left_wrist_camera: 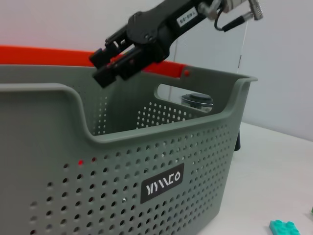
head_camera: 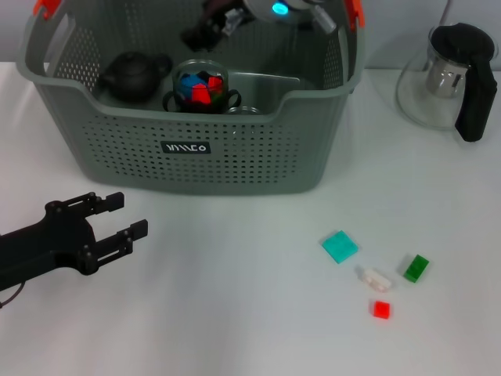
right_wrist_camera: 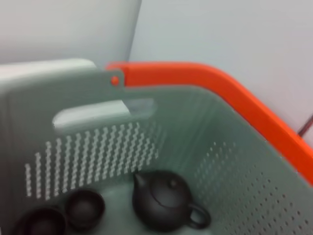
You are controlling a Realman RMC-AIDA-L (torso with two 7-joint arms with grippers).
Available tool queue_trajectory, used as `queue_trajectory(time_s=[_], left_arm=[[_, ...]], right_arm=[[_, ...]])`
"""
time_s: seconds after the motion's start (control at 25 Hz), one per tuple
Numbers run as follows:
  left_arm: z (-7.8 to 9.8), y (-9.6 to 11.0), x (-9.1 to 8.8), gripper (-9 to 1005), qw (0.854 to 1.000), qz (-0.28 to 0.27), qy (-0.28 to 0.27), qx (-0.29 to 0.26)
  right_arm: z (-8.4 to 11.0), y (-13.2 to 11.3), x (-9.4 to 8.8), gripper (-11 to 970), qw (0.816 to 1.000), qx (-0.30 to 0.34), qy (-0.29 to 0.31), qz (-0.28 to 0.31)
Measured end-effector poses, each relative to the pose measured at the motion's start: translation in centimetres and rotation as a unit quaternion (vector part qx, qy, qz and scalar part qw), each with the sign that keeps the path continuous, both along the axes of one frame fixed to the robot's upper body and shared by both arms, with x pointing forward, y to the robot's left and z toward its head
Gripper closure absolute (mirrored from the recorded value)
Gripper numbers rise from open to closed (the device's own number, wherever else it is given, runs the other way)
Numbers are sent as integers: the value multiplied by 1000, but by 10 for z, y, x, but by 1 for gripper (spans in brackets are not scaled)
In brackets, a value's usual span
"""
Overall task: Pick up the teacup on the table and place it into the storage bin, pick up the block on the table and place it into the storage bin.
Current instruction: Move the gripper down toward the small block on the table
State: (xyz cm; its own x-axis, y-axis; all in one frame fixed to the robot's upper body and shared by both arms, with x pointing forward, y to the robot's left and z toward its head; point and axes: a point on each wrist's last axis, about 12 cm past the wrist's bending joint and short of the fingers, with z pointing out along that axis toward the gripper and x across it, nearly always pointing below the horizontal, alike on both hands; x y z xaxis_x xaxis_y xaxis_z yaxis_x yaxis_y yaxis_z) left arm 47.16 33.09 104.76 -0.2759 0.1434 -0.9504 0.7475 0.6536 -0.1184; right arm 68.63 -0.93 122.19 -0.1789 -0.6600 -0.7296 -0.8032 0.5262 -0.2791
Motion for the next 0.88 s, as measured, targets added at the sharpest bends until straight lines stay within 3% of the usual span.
queue_trajectory(time_s=[0.2, 0.4, 0.52, 0.64, 0.88], left_arm=[[0, -1, 0, 382, 1000, 0, 2, -2], [0, -1, 0, 383, 1000, 0, 2, -3], [0, -1, 0, 383, 1000, -1, 1, -2], [0, -2, 1, 383, 1000, -3, 0, -2], [1, -2, 2, 382, 1000, -2, 0, -2]], right_arm=[[37, -27, -26, 393, 993, 111, -14, 40], [61, -97, -71, 392, 972, 214, -42, 85], [57, -141, -91, 392, 953, 279, -41, 109], [36, -178, -108, 393, 937, 321, -21, 138], [4, -238, -141, 395, 935, 291, 55, 193]])
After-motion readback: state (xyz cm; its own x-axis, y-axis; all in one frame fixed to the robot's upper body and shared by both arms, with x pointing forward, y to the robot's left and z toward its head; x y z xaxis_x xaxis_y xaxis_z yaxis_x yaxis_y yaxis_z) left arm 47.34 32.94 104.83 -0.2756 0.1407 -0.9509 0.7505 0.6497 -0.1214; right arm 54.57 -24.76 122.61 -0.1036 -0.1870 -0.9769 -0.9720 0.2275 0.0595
